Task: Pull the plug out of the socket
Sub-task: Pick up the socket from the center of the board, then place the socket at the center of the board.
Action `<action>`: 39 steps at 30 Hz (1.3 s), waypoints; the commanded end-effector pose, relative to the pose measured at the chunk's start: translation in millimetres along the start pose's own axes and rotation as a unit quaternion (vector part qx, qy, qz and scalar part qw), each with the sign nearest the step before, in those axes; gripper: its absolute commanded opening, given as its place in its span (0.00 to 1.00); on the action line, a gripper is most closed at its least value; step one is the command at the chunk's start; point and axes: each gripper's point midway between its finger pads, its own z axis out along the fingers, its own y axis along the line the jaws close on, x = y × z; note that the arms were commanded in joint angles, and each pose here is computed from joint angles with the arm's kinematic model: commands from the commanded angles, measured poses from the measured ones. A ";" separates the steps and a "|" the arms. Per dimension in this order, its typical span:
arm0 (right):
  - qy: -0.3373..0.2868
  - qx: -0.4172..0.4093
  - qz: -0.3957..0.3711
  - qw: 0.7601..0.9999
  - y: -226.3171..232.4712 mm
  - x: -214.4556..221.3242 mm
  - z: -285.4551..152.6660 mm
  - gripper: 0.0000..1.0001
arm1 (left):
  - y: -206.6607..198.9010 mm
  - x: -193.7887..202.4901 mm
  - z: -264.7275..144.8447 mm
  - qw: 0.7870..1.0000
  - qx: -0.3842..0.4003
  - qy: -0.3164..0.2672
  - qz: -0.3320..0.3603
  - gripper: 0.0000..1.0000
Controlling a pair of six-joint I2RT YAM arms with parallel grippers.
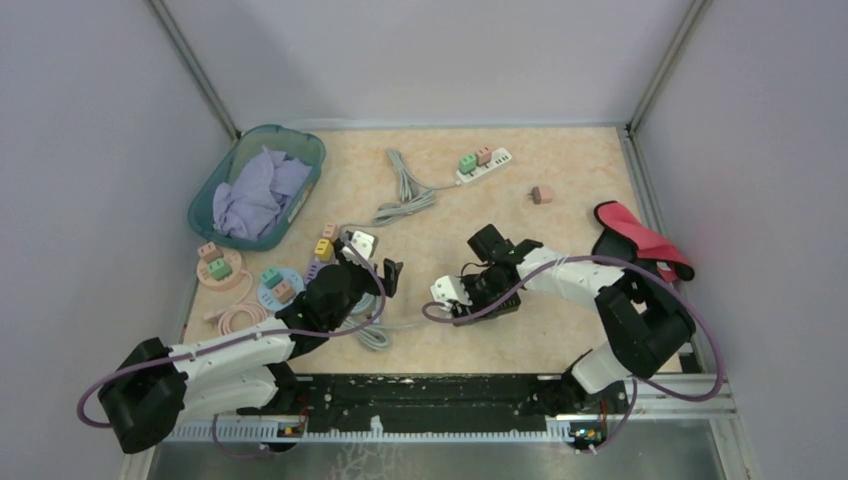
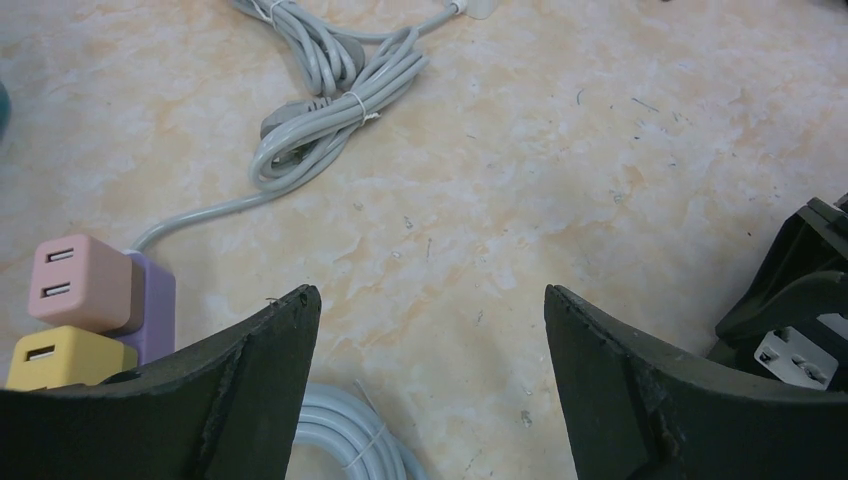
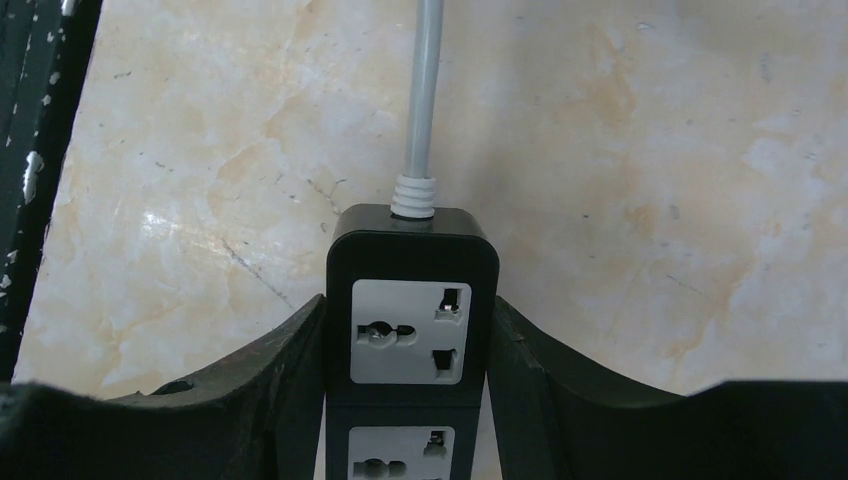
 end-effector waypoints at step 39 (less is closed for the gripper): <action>-0.127 0.688 0.429 0.571 -179.1 167.7 -371.5 0.00 | 1.8 -12.9 -7.4 0.999 0.008 -0.034 -0.014 0.88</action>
